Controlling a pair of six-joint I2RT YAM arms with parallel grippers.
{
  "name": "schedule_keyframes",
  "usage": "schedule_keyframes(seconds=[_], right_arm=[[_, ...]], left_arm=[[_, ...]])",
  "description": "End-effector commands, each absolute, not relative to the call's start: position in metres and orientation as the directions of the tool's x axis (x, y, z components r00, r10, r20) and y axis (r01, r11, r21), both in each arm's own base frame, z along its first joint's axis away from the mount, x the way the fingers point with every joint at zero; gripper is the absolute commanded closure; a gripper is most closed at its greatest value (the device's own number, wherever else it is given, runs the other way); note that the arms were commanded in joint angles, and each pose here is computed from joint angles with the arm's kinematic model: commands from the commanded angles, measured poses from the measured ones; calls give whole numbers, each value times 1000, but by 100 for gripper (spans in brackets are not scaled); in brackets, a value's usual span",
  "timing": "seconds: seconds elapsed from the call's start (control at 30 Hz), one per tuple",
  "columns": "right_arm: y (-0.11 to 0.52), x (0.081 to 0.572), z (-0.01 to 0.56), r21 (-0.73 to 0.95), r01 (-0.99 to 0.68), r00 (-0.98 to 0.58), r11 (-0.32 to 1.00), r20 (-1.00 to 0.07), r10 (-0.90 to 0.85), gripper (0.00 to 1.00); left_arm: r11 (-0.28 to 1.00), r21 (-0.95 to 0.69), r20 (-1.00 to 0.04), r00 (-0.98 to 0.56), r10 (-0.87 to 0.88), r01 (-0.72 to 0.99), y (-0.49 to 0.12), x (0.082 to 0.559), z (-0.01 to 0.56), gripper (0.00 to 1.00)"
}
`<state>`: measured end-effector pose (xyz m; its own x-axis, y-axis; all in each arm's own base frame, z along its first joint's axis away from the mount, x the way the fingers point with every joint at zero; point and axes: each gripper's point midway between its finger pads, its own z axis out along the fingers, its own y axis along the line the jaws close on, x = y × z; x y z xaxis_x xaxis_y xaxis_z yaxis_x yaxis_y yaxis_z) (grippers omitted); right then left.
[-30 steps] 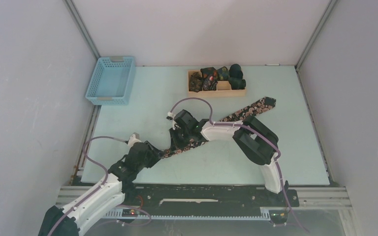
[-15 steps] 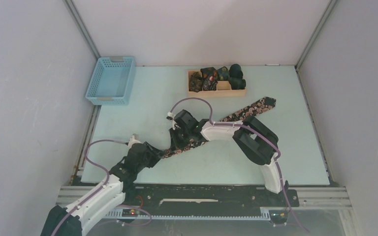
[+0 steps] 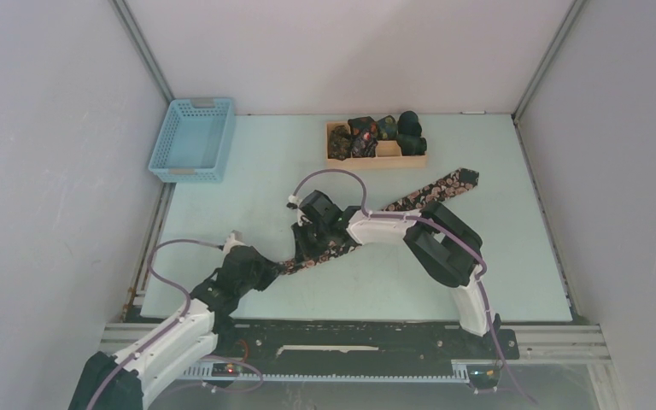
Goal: Roll the ties
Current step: Roll the tie at the center of the board.
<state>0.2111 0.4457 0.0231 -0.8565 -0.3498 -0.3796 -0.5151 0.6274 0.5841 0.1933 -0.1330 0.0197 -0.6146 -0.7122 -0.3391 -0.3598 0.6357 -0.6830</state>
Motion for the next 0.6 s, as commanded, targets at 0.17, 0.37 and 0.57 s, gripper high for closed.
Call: schedule_keyframes(seconds=[0.17, 0.37, 0.57], right_arm=[[464, 213, 65, 521, -596, -800, 612, -454, -392, 98], [477, 204, 60, 514, -610, -791, 603, -447, -418, 98], [485, 198, 48, 516, -611, -791, 600, -427, -439, 98]], left_arm=[[724, -596, -440, -613, -656, -347, -115, 194, 50, 100], [731, -584, -451, -609, -653, -352, -110, 191, 57, 100], [739, -571, -461, -606, -649, -358, -105, 187, 62, 100]])
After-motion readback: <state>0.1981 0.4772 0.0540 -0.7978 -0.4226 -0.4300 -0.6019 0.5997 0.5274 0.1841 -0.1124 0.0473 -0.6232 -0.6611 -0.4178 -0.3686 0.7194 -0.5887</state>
